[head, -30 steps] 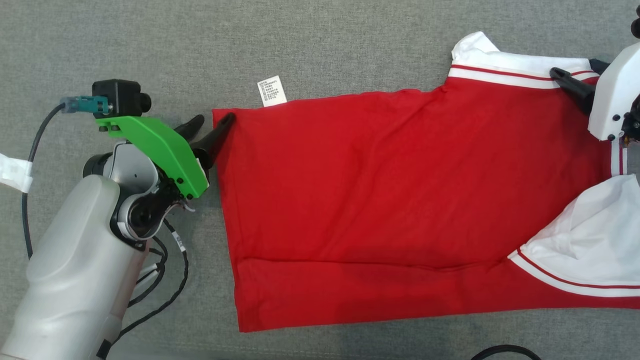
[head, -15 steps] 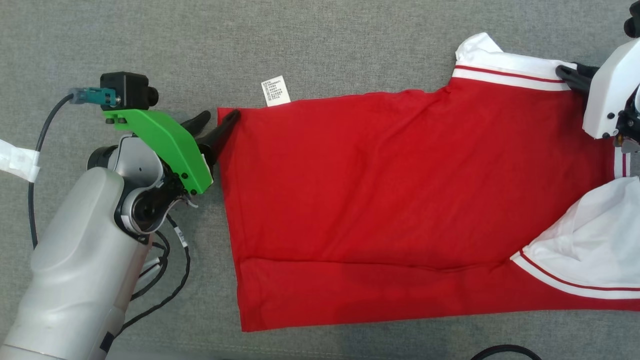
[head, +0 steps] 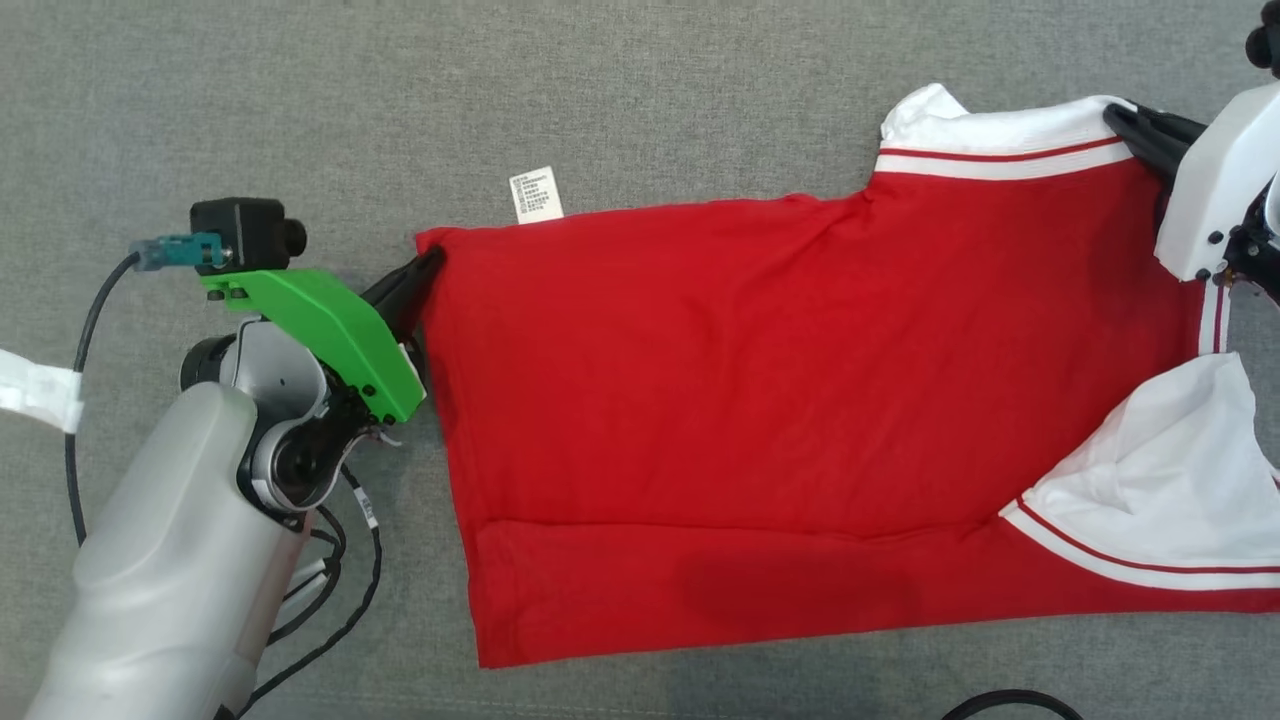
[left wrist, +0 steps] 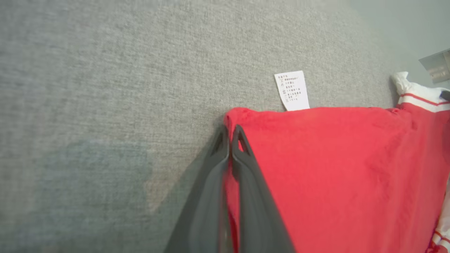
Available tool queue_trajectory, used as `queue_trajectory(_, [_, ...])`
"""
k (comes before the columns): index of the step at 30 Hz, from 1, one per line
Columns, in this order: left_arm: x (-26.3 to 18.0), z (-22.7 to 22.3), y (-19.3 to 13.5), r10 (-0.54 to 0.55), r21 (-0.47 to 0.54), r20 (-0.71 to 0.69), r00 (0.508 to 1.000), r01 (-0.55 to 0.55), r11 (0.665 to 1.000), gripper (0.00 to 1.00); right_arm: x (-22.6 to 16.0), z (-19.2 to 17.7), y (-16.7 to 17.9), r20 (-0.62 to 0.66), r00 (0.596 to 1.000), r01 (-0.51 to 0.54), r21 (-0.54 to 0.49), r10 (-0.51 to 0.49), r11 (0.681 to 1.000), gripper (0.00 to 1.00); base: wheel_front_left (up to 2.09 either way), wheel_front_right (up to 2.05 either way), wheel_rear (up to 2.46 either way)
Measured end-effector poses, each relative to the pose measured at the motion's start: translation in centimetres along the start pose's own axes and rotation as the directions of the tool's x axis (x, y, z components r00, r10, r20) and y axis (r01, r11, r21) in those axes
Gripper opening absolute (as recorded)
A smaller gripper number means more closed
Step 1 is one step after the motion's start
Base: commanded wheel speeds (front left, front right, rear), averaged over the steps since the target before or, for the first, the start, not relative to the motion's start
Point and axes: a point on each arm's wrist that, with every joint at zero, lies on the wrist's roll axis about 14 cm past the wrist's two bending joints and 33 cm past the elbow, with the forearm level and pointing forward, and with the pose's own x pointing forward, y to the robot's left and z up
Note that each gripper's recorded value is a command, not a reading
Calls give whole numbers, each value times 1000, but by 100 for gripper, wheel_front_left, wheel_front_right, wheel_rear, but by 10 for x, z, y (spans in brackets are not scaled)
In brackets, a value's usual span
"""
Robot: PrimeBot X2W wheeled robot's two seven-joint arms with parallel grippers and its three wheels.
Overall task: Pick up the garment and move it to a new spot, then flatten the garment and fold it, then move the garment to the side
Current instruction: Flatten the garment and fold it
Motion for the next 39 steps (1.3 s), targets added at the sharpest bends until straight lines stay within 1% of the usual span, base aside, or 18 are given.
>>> queue_trajectory(3, [-6, 7, 1, 11, 2, 58, 998, -11, 1000, 0, -9, 12, 2, 72, 997, 2, -37, 0, 999, 0, 0, 0, 0])
queue_trajectory(9, [-20, 15, -1, 16, -6, 143, 990, -15, 1000, 0, -33, 16, -1, 180, 984, 24, -58, -13, 998, 0, 0, 0, 0])
queue_trajectory(12, [-27, 13, -5, 6, -2, 161, 987, -5, 1000, 0, -48, 18, -5, 239, 971, 46, -71, -28, 996, 0, 0, 0, 0])
queue_trajectory(16, [-35, 12, -18, -20, 10, 200, 980, 18, 1000, 0, -69, 23, 0, 335, 942, 48, -81, -18, 996, 0, 0, 0, 0])
queue_trajectory(17, [-41, 9, -24, -33, 5, 223, 974, 33, 999, 0, -81, 22, 5, 383, 924, 38, -73, -7, 997, 0, 0, 0, 0])
queue_trajectory(18, [-44, 8, -27, -37, 4, 236, 971, 37, 999, 0, -88, 20, 7, 402, 916, 37, -76, -3, 996, 0, 0, 0, 0])
queue_trajectory(20, [-48, 7, -33, -53, 10, 264, 963, 52, 999, 0, -100, 11, 8, 433, 901, 38, -56, -10, 998, 0, 0, 0, 0])
queue_trajectory(21, [-55, 3, -37, -53, 2, 306, 951, 55, 998, 0, -115, -17, 11, 436, 899, 47, -36, -27, 998, 0, 0, 0, 0])
queue_trajectory(22, [-58, 0, -38, -54, -10, 320, 946, 61, 998, 0, -119, -26, 14, 438, 898, 46, -15, -35, 999, 0, 0, 0, 0])
queue_trajectory(27, [-73, -19, -38, -14, -107, 369, 929, 58, 993, 0, -141, -74, 23, 410, 909, 62, 44, -75, 997, 0, 0, 0, 0])
queue_trajectory(29, [-81, -29, -35, 12, -142, 380, 925, 46, 989, 0, -147, -90, 22, 389, 916, 89, 34, -95, 995, 0, 0, 0, 0])
queue_trajectory(32, [-90, -47, -38, 17, -167, 370, 929, 48, 985, 0, -151, -113, 24, 358, 927, 106, 44, -115, 993, 0, 0, 0, 0])
queue_trajectory(34, [-94, -56, -38, 28, -170, 361, 932, 36, 985, 0, -151, -125, 25, 332, 936, 118, 18, -117, 993, 0, 0, 0, 0])
queue_trajectory(36, [-97, -62, -41, 27, -171, 354, 935, 36, 985, 0, -150, -130, 24, 327, 937, 127, 5, -122, 992, 0, 0, 0, 0])
queue_trajectory(39, [-100, -67, -48, 18, -173, 356, 934, 46, 984, 0, -147, -127, 21, 339, 934, 141, -60, -113, 988, 0, 0, 0, 0])
